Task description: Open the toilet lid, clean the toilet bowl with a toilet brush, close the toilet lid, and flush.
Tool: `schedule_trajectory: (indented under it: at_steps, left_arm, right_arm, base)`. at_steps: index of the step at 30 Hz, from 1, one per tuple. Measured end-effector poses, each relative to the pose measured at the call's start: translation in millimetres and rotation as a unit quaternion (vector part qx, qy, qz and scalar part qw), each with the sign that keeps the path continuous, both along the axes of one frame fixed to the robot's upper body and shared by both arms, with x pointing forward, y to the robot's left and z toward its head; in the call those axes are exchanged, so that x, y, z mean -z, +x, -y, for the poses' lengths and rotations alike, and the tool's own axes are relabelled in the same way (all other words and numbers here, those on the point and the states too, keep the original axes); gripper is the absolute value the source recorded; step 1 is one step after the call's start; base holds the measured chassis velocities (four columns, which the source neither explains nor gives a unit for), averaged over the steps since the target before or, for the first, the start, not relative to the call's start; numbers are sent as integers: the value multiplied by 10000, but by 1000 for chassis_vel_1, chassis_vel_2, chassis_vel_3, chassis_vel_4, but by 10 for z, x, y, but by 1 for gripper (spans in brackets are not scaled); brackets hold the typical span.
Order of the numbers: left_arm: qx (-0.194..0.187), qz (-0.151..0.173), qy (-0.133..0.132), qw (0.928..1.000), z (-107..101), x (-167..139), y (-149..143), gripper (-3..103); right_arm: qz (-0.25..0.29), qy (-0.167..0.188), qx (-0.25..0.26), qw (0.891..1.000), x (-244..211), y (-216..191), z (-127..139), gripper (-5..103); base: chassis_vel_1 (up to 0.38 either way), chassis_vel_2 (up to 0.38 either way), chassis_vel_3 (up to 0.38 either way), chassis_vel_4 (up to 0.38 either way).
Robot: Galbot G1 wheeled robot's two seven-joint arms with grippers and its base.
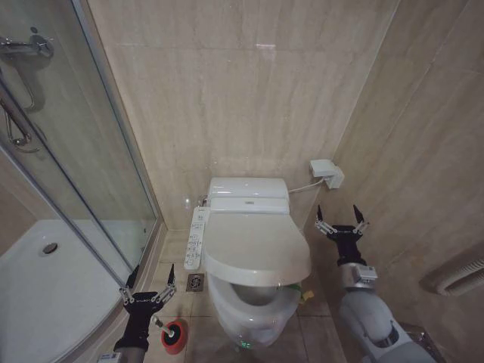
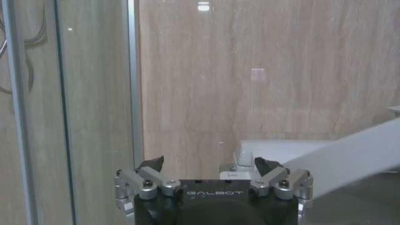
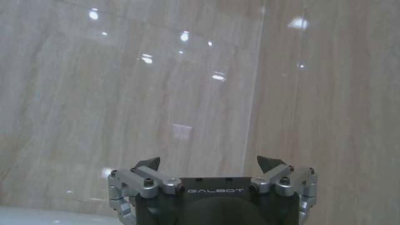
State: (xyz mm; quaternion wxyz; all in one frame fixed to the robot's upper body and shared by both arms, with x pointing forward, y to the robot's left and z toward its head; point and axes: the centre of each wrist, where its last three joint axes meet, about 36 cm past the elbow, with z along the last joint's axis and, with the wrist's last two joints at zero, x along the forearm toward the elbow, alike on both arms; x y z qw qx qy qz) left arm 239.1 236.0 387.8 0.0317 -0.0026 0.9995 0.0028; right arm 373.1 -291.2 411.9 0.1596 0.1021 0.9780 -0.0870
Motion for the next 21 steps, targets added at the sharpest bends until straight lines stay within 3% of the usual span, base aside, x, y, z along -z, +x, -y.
schedule_trajectory:
  at_steps: [18, 21]
  left_arm:
    - [0, 0, 0, 10000, 0, 0, 0, 94]
    - [0, 0, 0, 10000, 0, 0, 0, 94]
  right_arm:
    - [150, -1, 386, 9991, 232, -274, -115, 100]
    - [-24, -36, 387, 9992, 342, -366, -139, 100]
  base:
    - [0, 0, 0, 0]
    - [0, 0, 0, 0]
